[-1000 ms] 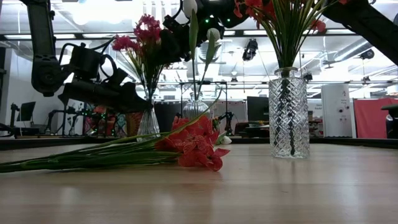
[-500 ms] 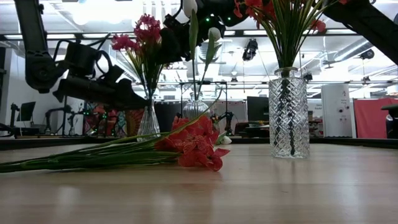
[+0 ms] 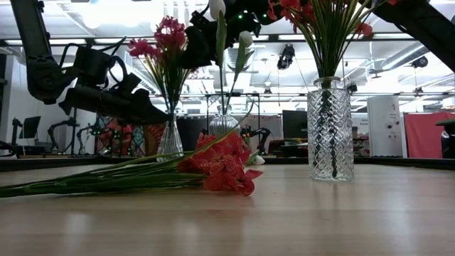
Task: Sort flowers into vase by color
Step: Put the orange sprig flower into the bottom right transparent glass vase
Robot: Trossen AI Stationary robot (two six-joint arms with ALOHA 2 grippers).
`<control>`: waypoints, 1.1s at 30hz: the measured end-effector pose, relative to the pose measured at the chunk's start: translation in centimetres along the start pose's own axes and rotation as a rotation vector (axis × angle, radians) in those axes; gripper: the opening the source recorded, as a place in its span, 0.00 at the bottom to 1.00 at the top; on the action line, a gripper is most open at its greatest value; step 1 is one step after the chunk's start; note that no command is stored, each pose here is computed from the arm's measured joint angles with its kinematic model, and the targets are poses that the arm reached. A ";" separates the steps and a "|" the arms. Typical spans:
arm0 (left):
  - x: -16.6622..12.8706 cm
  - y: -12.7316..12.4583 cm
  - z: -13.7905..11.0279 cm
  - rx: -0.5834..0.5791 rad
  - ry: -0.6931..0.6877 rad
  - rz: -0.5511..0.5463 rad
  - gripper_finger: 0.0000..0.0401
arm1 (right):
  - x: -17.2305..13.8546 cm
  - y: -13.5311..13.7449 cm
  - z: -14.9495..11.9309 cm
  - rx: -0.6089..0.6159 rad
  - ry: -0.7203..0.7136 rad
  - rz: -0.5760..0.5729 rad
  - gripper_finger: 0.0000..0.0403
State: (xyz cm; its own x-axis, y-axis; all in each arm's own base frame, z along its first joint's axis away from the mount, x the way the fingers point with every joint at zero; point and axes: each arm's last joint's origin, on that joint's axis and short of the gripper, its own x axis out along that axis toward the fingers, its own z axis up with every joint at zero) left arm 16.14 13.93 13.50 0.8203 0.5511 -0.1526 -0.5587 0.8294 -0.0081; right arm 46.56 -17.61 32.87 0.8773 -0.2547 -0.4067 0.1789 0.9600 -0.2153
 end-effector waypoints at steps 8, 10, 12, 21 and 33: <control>0.0 0.0 0.0 0.000 0.001 0.000 0.60 | -0.3 0.2 0.1 0.009 0.018 -0.010 0.49; 0.0 0.0 0.0 0.000 0.001 0.000 0.60 | -0.3 0.3 0.1 0.002 0.025 -0.028 0.49; 0.0 0.0 0.0 0.000 0.001 0.000 0.60 | -0.5 0.3 0.3 -0.004 0.027 -0.037 0.49; 0.0 0.0 0.0 0.004 0.000 0.000 0.60 | -2.3 0.4 2.2 -0.006 0.055 -0.022 0.49; 0.0 0.0 0.0 0.021 -0.003 -0.002 0.60 | -5.9 0.3 5.6 0.017 0.067 -0.008 0.49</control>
State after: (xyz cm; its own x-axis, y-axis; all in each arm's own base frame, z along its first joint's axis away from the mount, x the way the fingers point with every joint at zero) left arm 16.14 13.92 13.56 0.8218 0.5496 -0.1500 -0.5543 0.8322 0.0126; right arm 43.97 -15.15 40.20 0.8440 -0.2687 -0.4642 0.1933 0.9597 -0.2040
